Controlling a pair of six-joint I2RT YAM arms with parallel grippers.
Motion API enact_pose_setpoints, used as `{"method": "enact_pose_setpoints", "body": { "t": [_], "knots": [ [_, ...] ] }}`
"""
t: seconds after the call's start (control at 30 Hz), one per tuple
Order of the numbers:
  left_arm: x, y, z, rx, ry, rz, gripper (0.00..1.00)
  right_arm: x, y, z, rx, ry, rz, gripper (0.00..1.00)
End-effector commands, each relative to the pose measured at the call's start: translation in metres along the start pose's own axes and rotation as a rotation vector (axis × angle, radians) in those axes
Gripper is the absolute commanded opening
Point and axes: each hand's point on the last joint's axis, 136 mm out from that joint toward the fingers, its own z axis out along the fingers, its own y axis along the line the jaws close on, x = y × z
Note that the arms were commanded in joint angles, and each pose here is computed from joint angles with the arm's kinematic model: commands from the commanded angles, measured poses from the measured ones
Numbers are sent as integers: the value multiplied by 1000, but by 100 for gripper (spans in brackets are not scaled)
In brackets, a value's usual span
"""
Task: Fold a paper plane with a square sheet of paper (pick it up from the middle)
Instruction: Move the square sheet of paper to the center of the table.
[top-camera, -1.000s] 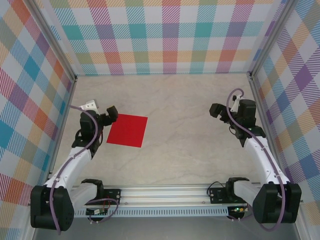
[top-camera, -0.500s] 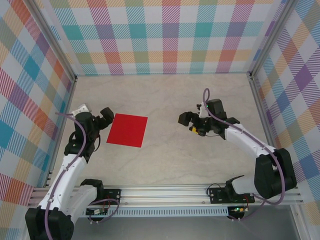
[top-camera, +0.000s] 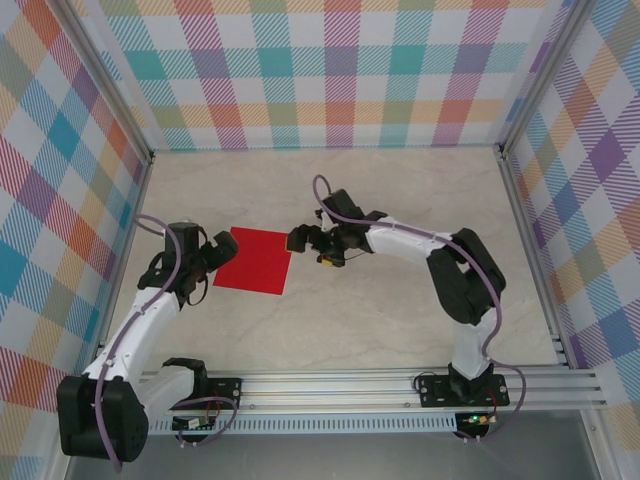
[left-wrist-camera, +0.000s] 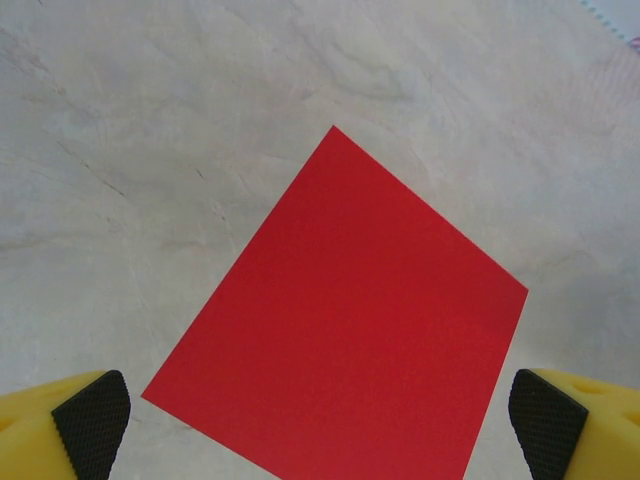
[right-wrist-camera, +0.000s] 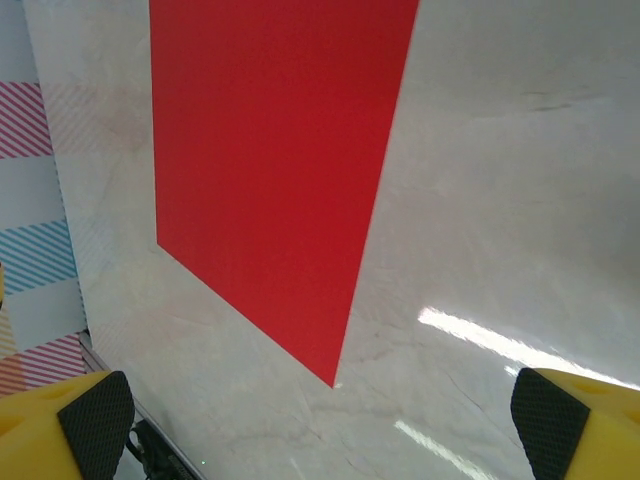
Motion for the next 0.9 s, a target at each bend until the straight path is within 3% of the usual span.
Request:
{"method": "enact_pose_setpoints", "body": {
  "t": [0.0, 0.53, 0.7, 0.87],
  "knots": [
    [-10, -5, -3, 14, 12, -9, 100, -3, 16, 17, 13, 19, 10, 100],
    [-5, 23, 2, -38, 59, -133, 100, 11, 34, 98, 139, 162, -3, 94],
    [0, 27, -1, -37, 74, -129, 100, 19, 6, 101, 317, 179, 7, 93],
    [6, 25, -5, -20, 96, -111, 100, 21, -36, 80, 507, 156, -13, 92]
  ]
}}
